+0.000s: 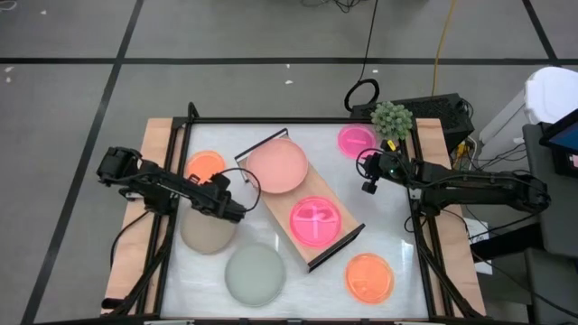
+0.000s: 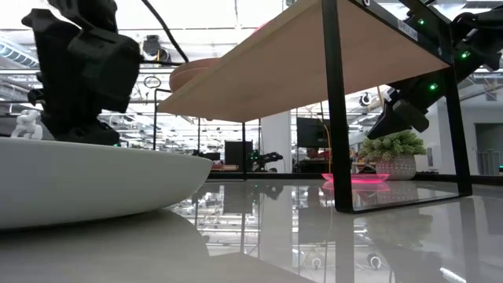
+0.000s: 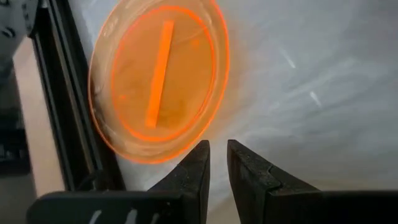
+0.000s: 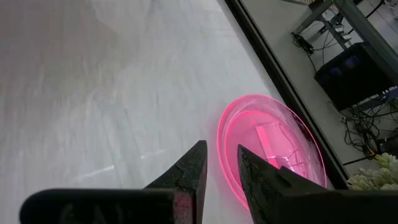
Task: Place and stack plates onto a shelf
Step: Stack the top small orange plate on top of the small pink plate on the shelf
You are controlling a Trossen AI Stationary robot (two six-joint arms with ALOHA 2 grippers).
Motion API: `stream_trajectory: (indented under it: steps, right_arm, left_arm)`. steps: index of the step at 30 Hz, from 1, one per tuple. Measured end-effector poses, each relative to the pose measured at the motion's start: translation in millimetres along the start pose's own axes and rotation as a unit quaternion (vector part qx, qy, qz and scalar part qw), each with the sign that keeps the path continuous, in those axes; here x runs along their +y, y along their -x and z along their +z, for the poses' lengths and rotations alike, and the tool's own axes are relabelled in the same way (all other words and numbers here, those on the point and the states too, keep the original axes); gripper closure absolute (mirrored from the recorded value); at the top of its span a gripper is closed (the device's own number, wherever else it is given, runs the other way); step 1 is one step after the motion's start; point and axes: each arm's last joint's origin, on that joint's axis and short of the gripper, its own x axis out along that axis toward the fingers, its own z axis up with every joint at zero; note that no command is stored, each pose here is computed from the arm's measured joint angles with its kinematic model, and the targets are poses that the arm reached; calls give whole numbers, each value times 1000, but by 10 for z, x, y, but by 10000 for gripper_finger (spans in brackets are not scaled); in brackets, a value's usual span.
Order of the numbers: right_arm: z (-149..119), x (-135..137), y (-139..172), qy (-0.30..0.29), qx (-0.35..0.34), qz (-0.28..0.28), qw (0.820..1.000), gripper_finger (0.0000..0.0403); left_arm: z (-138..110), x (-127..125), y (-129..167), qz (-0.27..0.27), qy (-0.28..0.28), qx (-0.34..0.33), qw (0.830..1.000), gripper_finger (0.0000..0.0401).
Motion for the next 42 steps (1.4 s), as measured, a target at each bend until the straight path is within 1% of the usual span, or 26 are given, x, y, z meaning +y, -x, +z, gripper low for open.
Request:
stream_trajectory:
  steps: [4, 10, 14, 17, 23, 27, 30, 37, 42]
  right_arm:
    - [0, 0, 0, 0, 0, 0, 1000, 328]
    - [9, -3, 0, 0, -4, -1, 1000, 328]
    - [22, -6, 1, 0, -10, -3, 1000, 328]
    - [22, -6, 1, -1, -10, -3, 1000, 328]
    - [22, -6, 1, 0, -10, -3, 1000, 328]
    - [22, -6, 1, 2, -10, -3, 1000, 328]
    - [22, -6, 1, 2, -10, -3, 1000, 328]
    - [22, -6, 1, 2, -10, -3, 1000, 328]
    - [22, -6, 1, 2, -10, -3, 1000, 328]
  left_arm:
    - [66, -48, -19, -26, 9, -4, 1000, 338]
    - [172, -56, -71, -40, 12, -2, 999, 338]
    - [244, -83, -97, -59, 19, -10, 998, 334]
    - [253, -87, -134, -56, 24, -14, 998, 311]
    - [243, -74, -150, -45, 26, -25, 998, 234]
    - [248, -75, -159, -41, 27, -42, 998, 199]
    - [206, -58, -213, -35, 28, -39, 998, 191]
    - [89, 10, -347, -11, 42, -28, 999, 190]
    - [35, 31, -426, -6, 36, -41, 998, 190]
